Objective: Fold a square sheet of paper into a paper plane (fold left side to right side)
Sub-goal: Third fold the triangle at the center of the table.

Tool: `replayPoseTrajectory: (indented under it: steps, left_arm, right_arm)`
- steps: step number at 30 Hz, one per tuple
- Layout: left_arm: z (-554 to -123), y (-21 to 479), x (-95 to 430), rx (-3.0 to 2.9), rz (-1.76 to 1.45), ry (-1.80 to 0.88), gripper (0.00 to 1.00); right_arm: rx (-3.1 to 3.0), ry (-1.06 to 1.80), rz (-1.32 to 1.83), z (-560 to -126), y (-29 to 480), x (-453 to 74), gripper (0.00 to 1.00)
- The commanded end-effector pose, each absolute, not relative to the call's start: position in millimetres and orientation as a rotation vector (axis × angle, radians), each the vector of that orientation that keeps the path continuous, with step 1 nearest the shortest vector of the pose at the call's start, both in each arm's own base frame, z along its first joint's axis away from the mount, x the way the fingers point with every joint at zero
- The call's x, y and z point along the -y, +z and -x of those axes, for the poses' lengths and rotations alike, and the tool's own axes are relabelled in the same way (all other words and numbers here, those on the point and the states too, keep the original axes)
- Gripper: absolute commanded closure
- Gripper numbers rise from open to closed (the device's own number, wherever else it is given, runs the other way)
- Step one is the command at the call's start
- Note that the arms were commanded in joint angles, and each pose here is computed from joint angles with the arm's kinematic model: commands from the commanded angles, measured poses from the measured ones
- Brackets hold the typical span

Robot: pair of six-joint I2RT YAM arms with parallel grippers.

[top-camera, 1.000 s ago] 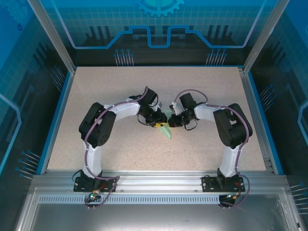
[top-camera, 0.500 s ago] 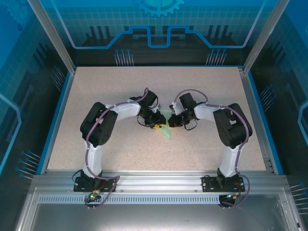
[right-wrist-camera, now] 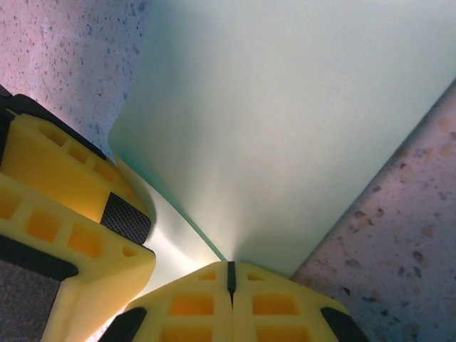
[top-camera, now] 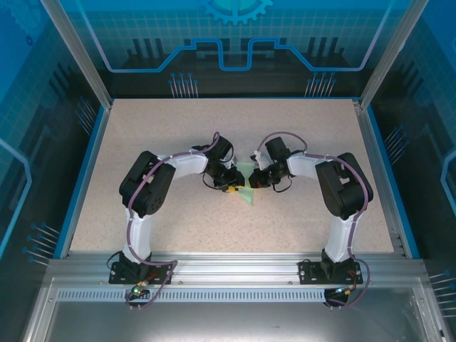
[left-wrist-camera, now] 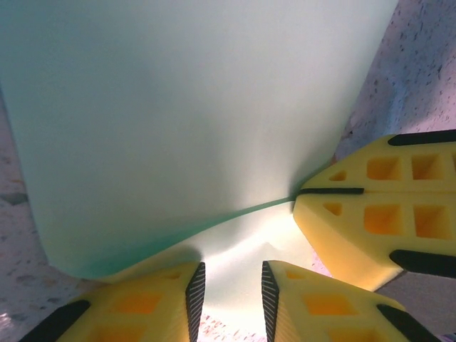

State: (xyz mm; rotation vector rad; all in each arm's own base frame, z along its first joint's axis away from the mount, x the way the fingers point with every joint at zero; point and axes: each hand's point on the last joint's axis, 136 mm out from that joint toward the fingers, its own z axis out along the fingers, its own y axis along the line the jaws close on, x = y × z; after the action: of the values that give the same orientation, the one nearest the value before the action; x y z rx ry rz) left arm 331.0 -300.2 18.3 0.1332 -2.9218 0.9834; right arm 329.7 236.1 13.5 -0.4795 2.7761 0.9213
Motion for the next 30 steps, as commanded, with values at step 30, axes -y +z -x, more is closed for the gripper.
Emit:
replayPoseTrajectory:
  steps: [30]
  left_arm:
    - [-304.5,-20.0,280.6,2.921,-0.196,0.758,0.69]
  right_arm:
    - [-2.876,1.260,0.403,-247.7,44.0,-264.3,0.74]
